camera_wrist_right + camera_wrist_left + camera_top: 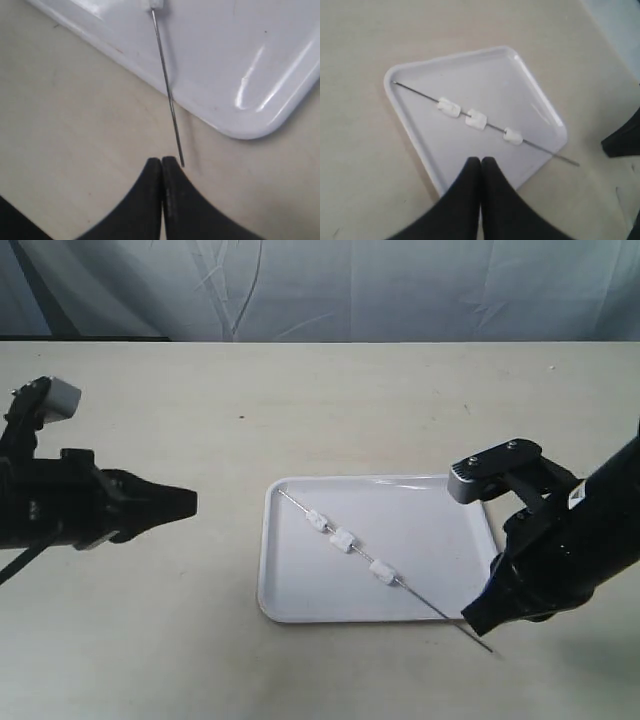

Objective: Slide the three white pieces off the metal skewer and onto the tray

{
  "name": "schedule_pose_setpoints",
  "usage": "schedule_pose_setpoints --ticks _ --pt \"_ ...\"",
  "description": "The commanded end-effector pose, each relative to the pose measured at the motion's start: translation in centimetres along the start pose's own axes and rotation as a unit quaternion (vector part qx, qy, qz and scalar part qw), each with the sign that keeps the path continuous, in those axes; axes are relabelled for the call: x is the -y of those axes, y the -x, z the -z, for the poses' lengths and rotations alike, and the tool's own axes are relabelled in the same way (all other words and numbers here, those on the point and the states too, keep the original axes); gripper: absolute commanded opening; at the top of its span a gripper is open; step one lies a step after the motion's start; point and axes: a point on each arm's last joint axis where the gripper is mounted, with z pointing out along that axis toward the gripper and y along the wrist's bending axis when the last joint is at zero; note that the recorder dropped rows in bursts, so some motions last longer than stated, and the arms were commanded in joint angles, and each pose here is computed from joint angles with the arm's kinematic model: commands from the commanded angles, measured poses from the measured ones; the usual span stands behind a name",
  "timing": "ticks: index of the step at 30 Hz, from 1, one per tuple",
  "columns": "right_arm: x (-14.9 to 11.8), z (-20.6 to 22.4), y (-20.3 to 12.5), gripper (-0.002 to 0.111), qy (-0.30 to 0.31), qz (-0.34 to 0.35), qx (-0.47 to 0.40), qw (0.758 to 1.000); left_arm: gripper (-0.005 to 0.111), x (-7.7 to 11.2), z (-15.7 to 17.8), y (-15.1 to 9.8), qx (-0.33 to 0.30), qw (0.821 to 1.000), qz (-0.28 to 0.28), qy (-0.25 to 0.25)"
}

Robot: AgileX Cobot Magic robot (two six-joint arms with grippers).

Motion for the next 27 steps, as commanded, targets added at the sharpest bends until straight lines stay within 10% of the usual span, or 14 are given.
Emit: schedule_pose_setpoints --ticks 1,8,27 --pt "0.5 -1.1 1.2 0.004 0.005 0.025 -0.015 1.0 0.009 0.0 -2.3 1.1 0.024 0.999 0.027 -0.022" --pt "0.7 -2.1 1.6 0.029 0.021 0.023 -0.036 0.999 0.037 0.1 -6.0 0.0 -0.031 0.998 0.031 -0.045" --pt "1.2 -4.2 0.9 0.031 0.036 0.052 -0.096 0.993 0.04 -0.2 -6.9 -0.4 -0.037 0.998 0.018 -0.055"
